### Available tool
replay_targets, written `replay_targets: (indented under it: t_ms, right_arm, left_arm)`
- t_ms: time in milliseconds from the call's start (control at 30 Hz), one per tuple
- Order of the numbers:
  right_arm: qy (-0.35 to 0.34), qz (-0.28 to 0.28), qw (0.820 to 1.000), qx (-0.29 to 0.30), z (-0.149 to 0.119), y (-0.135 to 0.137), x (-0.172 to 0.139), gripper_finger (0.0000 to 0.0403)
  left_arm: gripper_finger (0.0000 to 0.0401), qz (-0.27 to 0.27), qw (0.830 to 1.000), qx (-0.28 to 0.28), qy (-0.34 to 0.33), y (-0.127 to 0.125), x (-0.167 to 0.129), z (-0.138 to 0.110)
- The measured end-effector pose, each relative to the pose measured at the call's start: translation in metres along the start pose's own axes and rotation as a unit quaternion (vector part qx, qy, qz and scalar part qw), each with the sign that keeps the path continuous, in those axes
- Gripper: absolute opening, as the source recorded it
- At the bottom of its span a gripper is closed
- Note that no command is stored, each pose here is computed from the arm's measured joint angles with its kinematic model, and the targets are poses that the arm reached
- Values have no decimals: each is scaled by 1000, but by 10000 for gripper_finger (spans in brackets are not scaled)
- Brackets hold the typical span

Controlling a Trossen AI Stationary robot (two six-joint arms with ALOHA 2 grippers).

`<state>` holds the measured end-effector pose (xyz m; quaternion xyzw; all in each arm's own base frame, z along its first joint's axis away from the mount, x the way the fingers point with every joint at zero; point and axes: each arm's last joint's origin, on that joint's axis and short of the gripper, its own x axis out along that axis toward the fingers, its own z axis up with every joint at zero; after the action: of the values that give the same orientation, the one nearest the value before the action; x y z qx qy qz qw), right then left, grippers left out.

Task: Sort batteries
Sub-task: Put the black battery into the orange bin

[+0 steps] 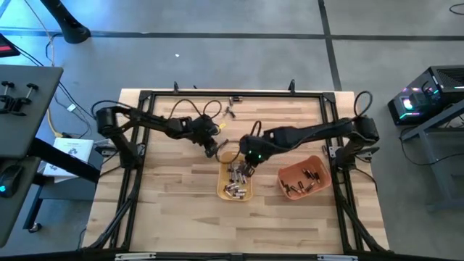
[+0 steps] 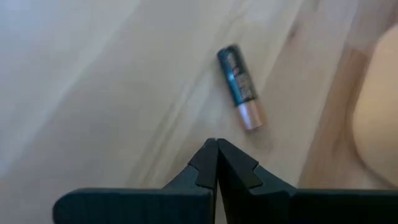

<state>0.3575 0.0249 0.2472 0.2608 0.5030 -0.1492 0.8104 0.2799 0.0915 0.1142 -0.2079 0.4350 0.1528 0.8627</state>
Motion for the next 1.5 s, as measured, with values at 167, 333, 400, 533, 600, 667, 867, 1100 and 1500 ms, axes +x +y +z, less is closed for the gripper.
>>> replay_targets:
  t_ms: [167,333,400,533,600,667,867,1100,1500]
  right_arm:
    - [-23,4,1000,17,8,-9,-15,0]
    - [-41,-11,999,30,8,-12,-24,0]
    - [-36,-25,998,40,7,-16,-27,0]
    - [0,-68,991,115,6,-39,-24,0]
    - [11,-71,985,156,8,-54,-17,0]
    - [22,-65,980,187,8,-68,-9,0]
    - [-2,9,961,277,6,-96,23,0]
    - [-35,-32,942,331,-5,-103,34,0]
    - [-39,-108,894,433,-38,-93,50,118]
  left_arm:
    - [0,-6,1000,-4,1,-9,22,2]
    - [0,-26,998,-28,-49,-15,33,14]
    - [0,-29,997,-37,-68,-16,32,22]
    - [0,-42,994,-26,-99,-13,11,45]
    - [0,-27,996,-26,-84,-7,-5,48]
    - [0,-5,999,-20,-50,1,-21,43]
    - [0,31,998,-33,-42,22,-71,3]
    - [0,-15,983,-172,-57,22,-97,-68]
    - [0,-74,966,-217,-121,11,-111,-77]
